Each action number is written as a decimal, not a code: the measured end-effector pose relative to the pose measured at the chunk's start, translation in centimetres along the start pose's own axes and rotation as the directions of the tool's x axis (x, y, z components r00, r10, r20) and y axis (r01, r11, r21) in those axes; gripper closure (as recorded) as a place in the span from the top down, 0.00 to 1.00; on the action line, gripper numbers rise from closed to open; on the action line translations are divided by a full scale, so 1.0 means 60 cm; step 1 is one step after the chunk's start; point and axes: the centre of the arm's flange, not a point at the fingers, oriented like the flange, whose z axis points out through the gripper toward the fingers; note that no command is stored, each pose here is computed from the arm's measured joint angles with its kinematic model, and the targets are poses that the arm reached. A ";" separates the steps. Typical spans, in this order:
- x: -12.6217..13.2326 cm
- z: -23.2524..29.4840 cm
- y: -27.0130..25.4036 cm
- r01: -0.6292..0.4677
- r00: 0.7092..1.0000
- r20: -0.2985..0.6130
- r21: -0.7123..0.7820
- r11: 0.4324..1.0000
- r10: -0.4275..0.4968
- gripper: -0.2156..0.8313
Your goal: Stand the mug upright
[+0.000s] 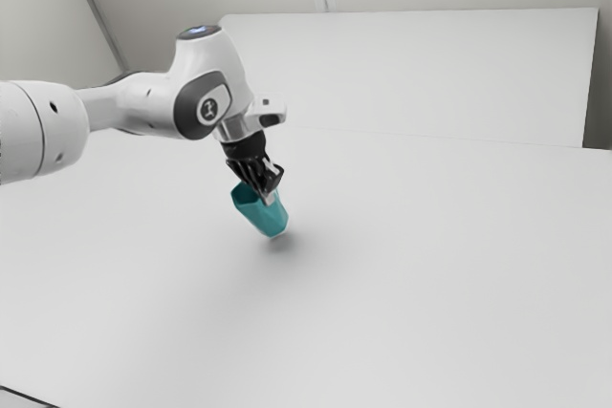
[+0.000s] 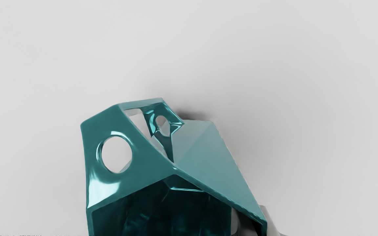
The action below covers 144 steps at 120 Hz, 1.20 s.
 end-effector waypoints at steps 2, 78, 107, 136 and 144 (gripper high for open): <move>-0.001 0.007 -0.001 0.003 1.000 0.003 0.002 1.000 -0.003 0.04; 0.007 0.077 -0.019 0.080 0.997 -0.009 0.007 0.997 -0.079 0.49; 0.012 -0.041 -0.011 0.084 0.989 -0.122 0.004 0.996 -0.083 0.70; 0.033 -0.222 -0.051 0.118 0.976 -0.183 0.008 0.993 -0.115 0.76; 0.026 -0.248 -0.060 0.126 0.977 -0.174 0.008 0.992 -0.123 0.77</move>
